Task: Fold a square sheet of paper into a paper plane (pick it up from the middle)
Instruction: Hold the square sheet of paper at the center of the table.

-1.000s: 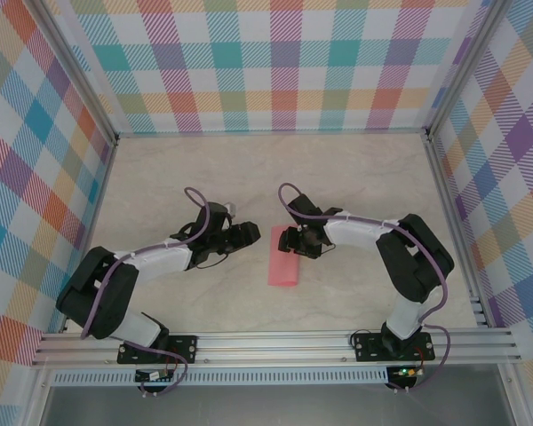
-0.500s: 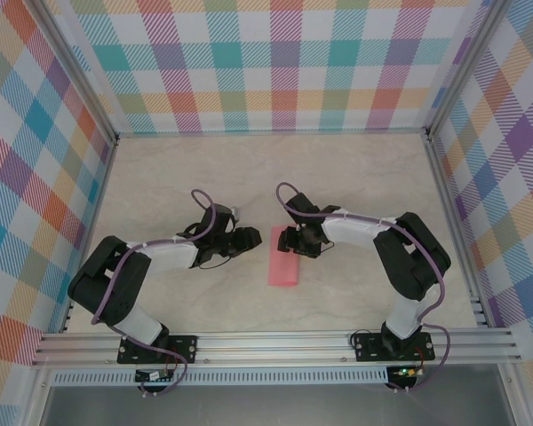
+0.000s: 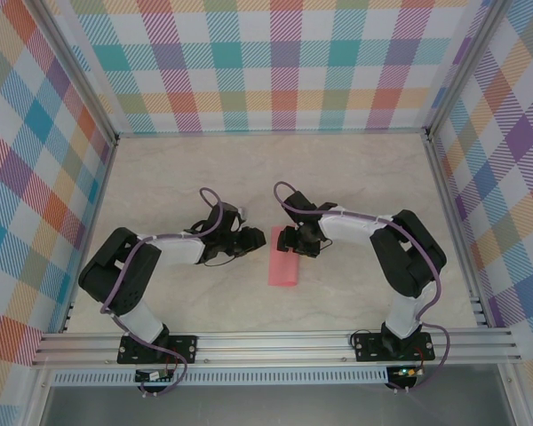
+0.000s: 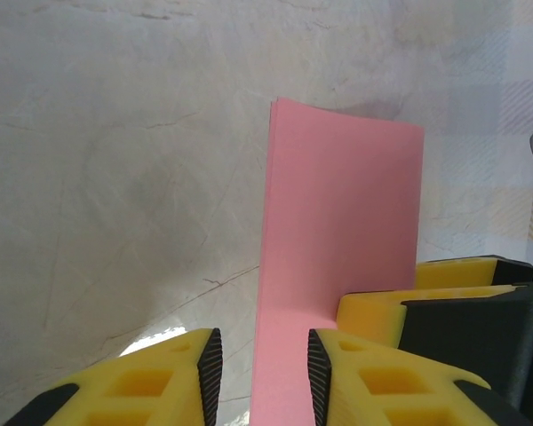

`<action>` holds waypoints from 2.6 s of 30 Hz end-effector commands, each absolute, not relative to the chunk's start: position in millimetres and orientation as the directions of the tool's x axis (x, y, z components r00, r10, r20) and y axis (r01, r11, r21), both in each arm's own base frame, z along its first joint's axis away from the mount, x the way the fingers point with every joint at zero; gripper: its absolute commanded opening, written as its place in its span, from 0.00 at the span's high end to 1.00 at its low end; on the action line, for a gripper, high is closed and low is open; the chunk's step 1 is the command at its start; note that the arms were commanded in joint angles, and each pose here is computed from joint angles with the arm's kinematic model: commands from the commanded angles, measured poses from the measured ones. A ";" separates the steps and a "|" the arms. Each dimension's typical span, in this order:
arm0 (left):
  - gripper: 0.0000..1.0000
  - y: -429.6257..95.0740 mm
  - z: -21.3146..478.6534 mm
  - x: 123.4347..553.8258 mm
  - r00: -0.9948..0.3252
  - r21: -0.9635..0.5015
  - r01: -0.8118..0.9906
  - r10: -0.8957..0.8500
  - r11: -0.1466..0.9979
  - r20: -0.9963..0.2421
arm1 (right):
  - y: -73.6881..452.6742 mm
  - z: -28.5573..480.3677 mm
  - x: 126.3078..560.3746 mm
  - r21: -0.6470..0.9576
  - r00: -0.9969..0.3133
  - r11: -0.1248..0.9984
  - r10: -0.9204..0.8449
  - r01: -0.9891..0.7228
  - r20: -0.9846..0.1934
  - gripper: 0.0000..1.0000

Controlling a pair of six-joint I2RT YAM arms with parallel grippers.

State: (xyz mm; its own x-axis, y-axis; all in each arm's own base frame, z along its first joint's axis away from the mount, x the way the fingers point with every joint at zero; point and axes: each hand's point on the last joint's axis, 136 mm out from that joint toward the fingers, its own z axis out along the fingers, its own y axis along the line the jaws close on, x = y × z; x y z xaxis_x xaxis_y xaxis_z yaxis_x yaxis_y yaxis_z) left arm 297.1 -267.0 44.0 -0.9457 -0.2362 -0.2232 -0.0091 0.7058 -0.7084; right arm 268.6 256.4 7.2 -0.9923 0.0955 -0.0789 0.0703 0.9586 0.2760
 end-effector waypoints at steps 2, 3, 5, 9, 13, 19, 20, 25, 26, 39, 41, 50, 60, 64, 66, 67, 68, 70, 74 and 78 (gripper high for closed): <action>0.69 -283.5 50.4 296.9 -0.953 -0.725 0.035 -0.195 0.687 -0.231 | 235.1 -65.8 236.6 0.146 -0.997 0.987 0.060 0.066 0.045 0.38; 0.70 -284.1 50.1 296.8 -0.954 -0.726 0.036 -0.193 0.686 -0.229 | 234.6 -66.3 236.6 0.145 -0.997 0.987 0.061 0.067 0.047 0.38; 0.72 -286.5 49.7 296.7 -0.956 -0.729 0.040 -0.186 0.684 -0.227 | 234.6 -66.8 236.6 0.143 -0.997 0.987 0.063 0.069 0.047 0.38; 0.77 -289.3 45.7 296.3 -0.960 -0.730 0.039 -0.177 0.682 -0.216 | 233.2 -69.8 235.4 0.134 -0.996 0.988 0.070 0.077 0.054 0.37; 0.82 -291.5 41.0 295.1 -0.965 -0.733 0.032 -0.171 0.680 -0.201 | 235.3 -72.1 235.6 0.142 -0.996 0.987 0.064 0.071 0.057 0.36; 0.87 -292.9 39.8 295.8 -0.966 -0.735 0.031 -0.168 0.678 -0.197 | 234.0 -75.4 233.5 0.136 -0.997 0.989 0.047 0.055 0.065 0.37; 0.88 -292.4 39.1 295.7 -0.966 -0.733 0.030 -0.169 0.680 -0.196 | 233.9 -75.9 233.2 0.135 -0.997 0.989 0.045 0.054 0.067 0.37; 0.89 -292.0 39.5 297.4 -0.964 -0.730 0.031 -0.173 0.683 -0.203 | 230.4 -79.0 231.7 0.118 -0.997 0.992 0.038 0.047 0.071 0.37; 0.89 -292.0 39.3 297.0 -0.964 -0.730 0.030 -0.172 0.683 -0.201 | 230.0 -79.7 231.6 0.116 -0.997 0.992 0.037 0.045 0.072 0.37; 0.91 -299.9 40.3 294.8 -0.970 -0.742 0.045 -0.148 0.668 -0.193 | 228.8 -86.0 230.7 0.101 -0.997 0.995 0.013 0.021 0.076 0.37; 0.92 -301.2 40.1 294.5 -0.971 -0.744 0.045 -0.145 0.667 -0.189 | 228.2 -86.9 230.8 0.096 -0.997 0.995 0.014 0.021 0.076 0.37; 0.93 -305.6 37.5 293.7 -0.975 -0.747 0.047 -0.132 0.663 -0.178 | 228.0 -89.3 230.7 0.092 -0.997 0.996 0.013 0.020 0.076 0.37; 0.96 -307.8 31.0 291.8 -0.980 -0.745 0.041 -0.120 0.666 -0.160 | 228.2 -90.9 229.7 0.094 -0.997 0.995 0.014 0.022 0.081 0.37; 0.96 -308.5 30.3 291.6 -0.980 -0.744 0.040 -0.118 0.667 -0.159 | 228.3 -91.3 229.4 0.095 -0.996 0.995 0.015 0.023 0.082 0.37; 0.96 -307.3 28.3 291.0 -0.980 -0.736 0.034 -0.121 0.676 -0.156 | 228.7 -91.1 229.8 0.096 -0.997 0.995 0.015 0.023 0.081 0.37; 0.96 -306.3 26.3 290.2 -0.981 -0.729 0.029 -0.122 0.684 -0.154 | 229.2 -90.9 229.5 0.097 -0.997 0.995 0.014 0.022 0.080 0.37; 0.97 -305.3 24.8 289.6 -0.981 -0.722 0.026 -0.123 0.692 -0.153 | 229.1 -91.3 229.3 0.096 -0.997 0.995 0.015 0.023 0.082 0.37; 0.97 -303.0 20.9 288.6 -0.981 -0.706 0.017 -0.124 0.708 -0.148 | 229.1 -91.3 229.2 0.097 -0.996 0.995 0.015 0.023 0.082 0.37; 0.97 -295.3 9.3 284.5 -0.985 -0.663 -0.008 -0.122 0.749 -0.125 | 230.9 -88.2 231.2 0.104 -0.997 0.994 0.018 0.026 0.075 0.37; 0.98 -282.7 -5.5 278.5 -0.987 -0.600 -0.047 -0.130 0.798 -0.096 | 235.3 -77.4 235.9 0.127 -0.998 0.992 0.022 0.029 0.052 0.37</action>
